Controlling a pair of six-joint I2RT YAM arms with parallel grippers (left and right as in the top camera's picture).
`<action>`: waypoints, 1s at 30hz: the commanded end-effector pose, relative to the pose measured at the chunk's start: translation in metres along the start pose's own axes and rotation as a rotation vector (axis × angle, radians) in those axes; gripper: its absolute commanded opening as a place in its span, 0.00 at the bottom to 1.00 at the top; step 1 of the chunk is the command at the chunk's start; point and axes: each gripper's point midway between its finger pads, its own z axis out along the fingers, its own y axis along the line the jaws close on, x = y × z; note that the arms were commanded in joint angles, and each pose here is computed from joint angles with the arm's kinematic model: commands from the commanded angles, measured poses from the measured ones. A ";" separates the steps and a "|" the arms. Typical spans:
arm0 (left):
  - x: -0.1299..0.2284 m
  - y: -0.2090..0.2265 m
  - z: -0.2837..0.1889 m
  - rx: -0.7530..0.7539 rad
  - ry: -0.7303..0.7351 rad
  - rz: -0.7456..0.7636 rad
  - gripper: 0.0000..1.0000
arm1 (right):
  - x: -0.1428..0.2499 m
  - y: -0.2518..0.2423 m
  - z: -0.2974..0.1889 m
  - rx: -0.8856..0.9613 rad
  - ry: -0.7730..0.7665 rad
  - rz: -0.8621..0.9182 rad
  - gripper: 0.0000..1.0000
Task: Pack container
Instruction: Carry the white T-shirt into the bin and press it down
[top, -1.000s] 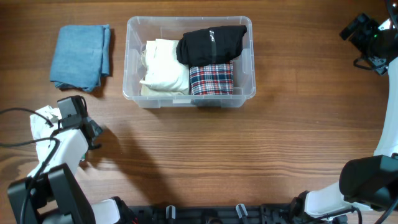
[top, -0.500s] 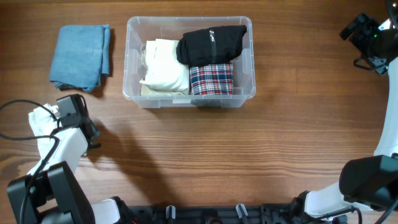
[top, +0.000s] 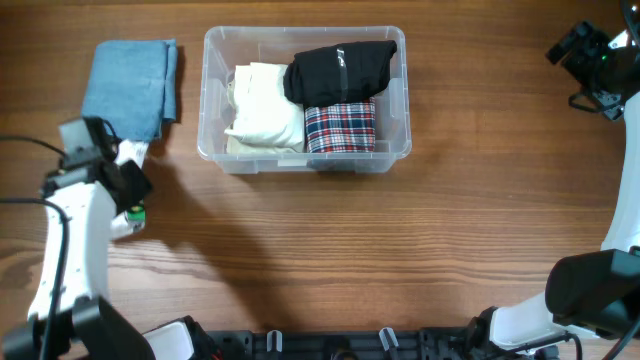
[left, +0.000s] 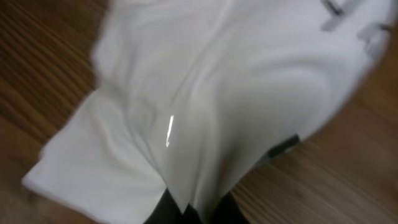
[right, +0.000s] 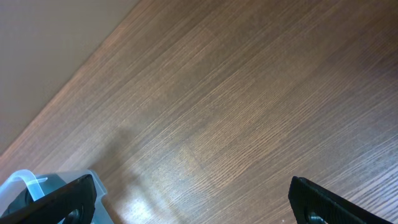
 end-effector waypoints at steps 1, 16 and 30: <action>-0.035 -0.023 -0.070 0.160 -0.103 -0.022 0.04 | 0.001 -0.003 0.004 0.018 0.001 0.013 1.00; 0.007 -0.167 -0.202 0.506 -0.332 0.463 0.04 | 0.001 -0.003 0.004 0.018 0.001 0.014 1.00; 0.111 -0.341 -0.180 0.610 -0.483 1.165 0.04 | 0.001 -0.003 0.004 0.018 0.001 0.014 1.00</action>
